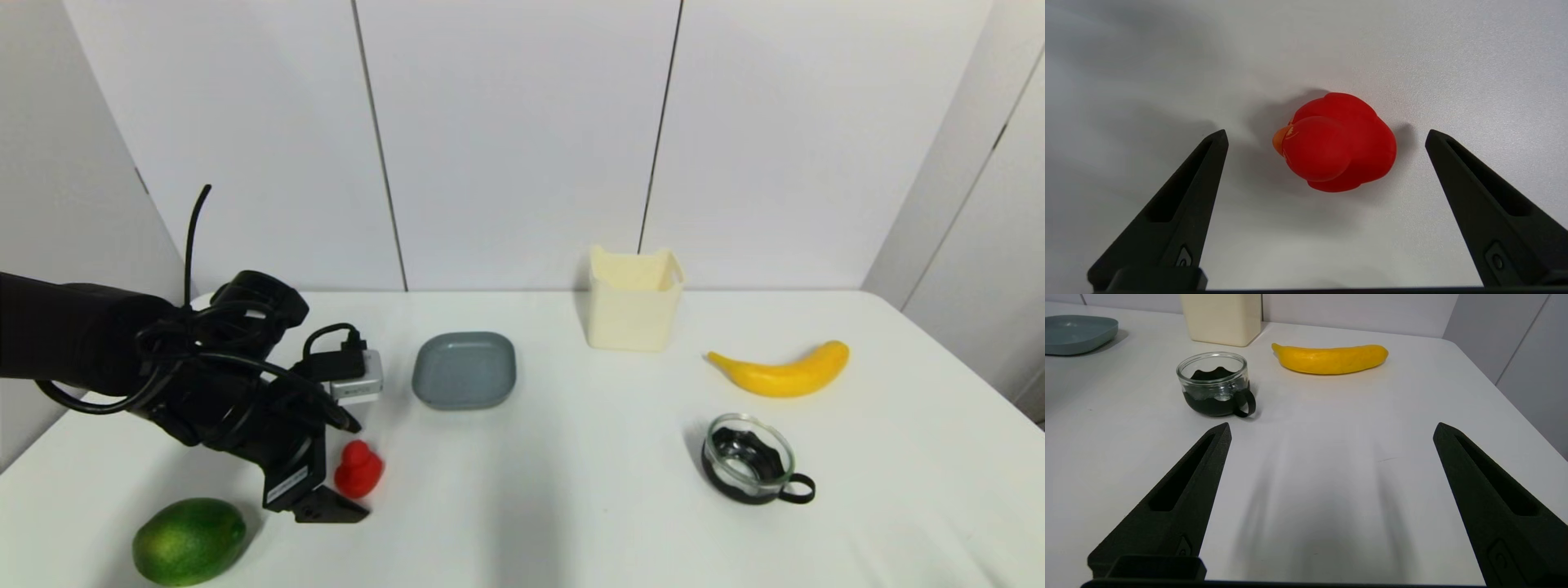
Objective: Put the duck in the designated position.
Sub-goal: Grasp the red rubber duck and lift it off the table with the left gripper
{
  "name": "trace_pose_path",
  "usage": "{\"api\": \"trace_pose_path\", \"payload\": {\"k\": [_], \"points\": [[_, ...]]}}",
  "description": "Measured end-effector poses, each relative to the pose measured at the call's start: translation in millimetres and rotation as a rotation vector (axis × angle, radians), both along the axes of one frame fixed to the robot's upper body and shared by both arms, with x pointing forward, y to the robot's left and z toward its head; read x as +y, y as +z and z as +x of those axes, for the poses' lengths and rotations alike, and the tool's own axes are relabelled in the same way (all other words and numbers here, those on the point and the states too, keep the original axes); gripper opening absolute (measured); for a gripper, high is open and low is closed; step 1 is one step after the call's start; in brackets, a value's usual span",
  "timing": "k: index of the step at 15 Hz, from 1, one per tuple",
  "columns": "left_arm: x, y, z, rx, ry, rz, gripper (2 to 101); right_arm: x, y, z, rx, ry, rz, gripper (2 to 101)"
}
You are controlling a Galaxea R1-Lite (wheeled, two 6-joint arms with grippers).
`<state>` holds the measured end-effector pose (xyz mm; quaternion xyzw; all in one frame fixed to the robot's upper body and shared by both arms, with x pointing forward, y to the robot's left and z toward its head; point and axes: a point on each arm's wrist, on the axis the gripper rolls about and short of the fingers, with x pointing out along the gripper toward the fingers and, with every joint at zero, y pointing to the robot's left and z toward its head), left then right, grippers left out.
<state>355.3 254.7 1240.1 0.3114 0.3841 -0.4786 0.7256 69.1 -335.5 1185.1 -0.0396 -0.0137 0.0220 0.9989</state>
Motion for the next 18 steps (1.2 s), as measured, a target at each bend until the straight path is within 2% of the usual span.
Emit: {"api": "trace_pose_path", "payload": {"k": [7, 10, 13, 15, 18], "points": [[-2.7, -5.9, 10.0, -0.010, 0.001, -0.005, 97.9, 0.0, 0.0, 0.0, 0.001, 0.001, 0.000, 98.0], [-2.6, -8.5, 9.5, 0.010, -0.001, 0.001, 71.5, 0.0, 0.0, 0.0, 0.001, 0.000, 0.000, 98.0], [-2.2, -9.8, 8.9, 0.023, -0.001, 0.004, 51.4, 0.0, 0.0, 0.0, 0.001, 0.000, 0.000, 98.0], [-2.2, -9.7, 8.9, 0.023, -0.001, 0.004, 45.7, 0.0, 0.0, 0.0, 0.000, 0.001, 0.000, 98.0], [-2.3, -5.9, 9.0, 0.010, -0.001, 0.003, 44.9, 0.0, 0.0, 0.0, 0.000, 0.000, 0.000, 98.0]]}}
